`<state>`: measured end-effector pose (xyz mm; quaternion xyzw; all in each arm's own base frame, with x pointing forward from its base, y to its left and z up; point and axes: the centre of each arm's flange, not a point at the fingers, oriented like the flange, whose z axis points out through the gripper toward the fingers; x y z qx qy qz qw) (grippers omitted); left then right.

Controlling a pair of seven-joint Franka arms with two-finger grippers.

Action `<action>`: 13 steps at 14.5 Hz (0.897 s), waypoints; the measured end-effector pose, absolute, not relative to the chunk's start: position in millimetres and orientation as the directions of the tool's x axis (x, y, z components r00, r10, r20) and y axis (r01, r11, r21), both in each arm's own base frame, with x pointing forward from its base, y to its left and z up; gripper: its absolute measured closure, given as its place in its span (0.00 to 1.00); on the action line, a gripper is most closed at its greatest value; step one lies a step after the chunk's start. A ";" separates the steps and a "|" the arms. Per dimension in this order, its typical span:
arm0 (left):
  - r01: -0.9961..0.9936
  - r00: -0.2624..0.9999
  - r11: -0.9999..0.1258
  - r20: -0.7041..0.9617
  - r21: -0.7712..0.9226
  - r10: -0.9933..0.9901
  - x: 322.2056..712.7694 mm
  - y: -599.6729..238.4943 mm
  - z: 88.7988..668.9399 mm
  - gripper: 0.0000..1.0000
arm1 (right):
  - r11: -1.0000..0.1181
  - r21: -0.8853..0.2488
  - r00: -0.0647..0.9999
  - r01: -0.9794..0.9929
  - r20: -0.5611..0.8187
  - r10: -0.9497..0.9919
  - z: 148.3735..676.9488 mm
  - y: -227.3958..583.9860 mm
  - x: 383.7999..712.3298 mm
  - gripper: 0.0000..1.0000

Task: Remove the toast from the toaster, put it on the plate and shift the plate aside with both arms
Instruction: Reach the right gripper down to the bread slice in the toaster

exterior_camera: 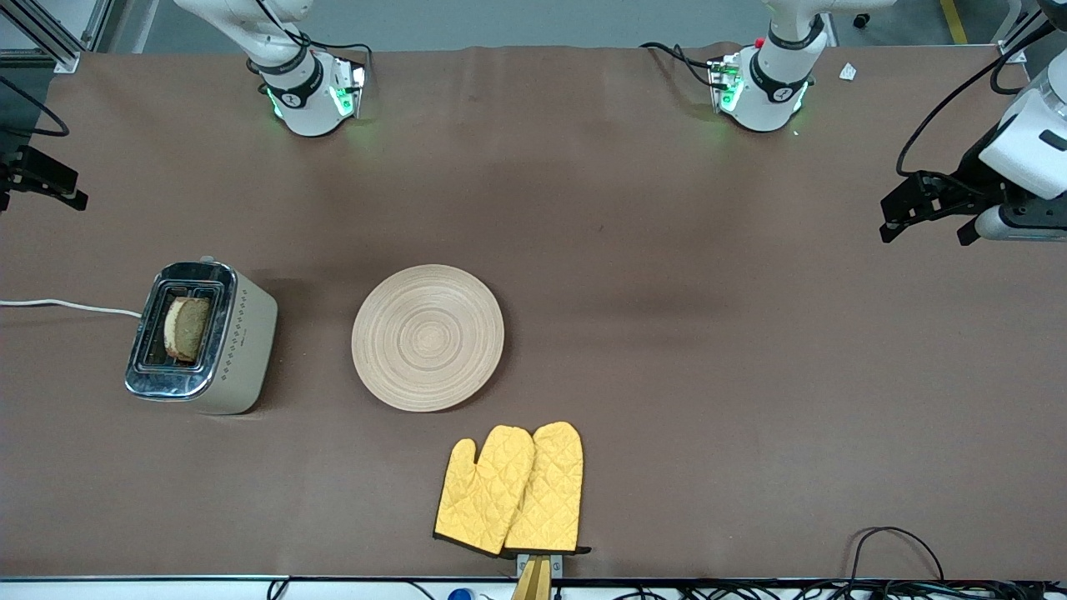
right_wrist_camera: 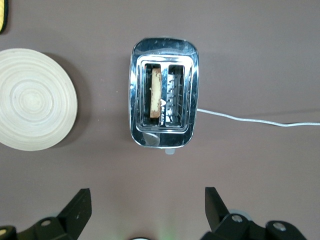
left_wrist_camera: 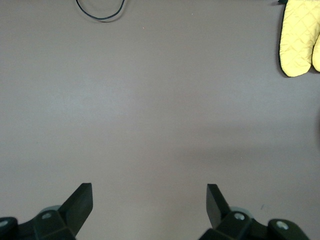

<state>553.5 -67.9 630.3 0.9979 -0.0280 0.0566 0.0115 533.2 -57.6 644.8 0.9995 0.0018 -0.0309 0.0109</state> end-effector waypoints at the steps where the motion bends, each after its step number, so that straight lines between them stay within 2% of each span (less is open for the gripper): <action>1: -0.057 0.992 -0.998 0.113 0.020 -0.055 553.6 -67.9 630.2 0.00 | -1.000 0.020 0.998 0.006 -0.069 0.005 642.6 -56.7 533.7 0.00; 7: -0.057 0.992 -0.998 0.113 0.020 -0.055 553.8 -68.0 630.0 0.00 | -1.000 0.000 0.996 0.011 -0.086 0.011 632.7 -52.7 536.4 0.00; 13: -0.053 0.993 -0.998 0.109 0.020 -0.051 555.0 -65.6 628.3 0.00 | -1.000 -0.003 0.997 0.016 -0.074 0.016 574.1 -52.0 553.2 0.00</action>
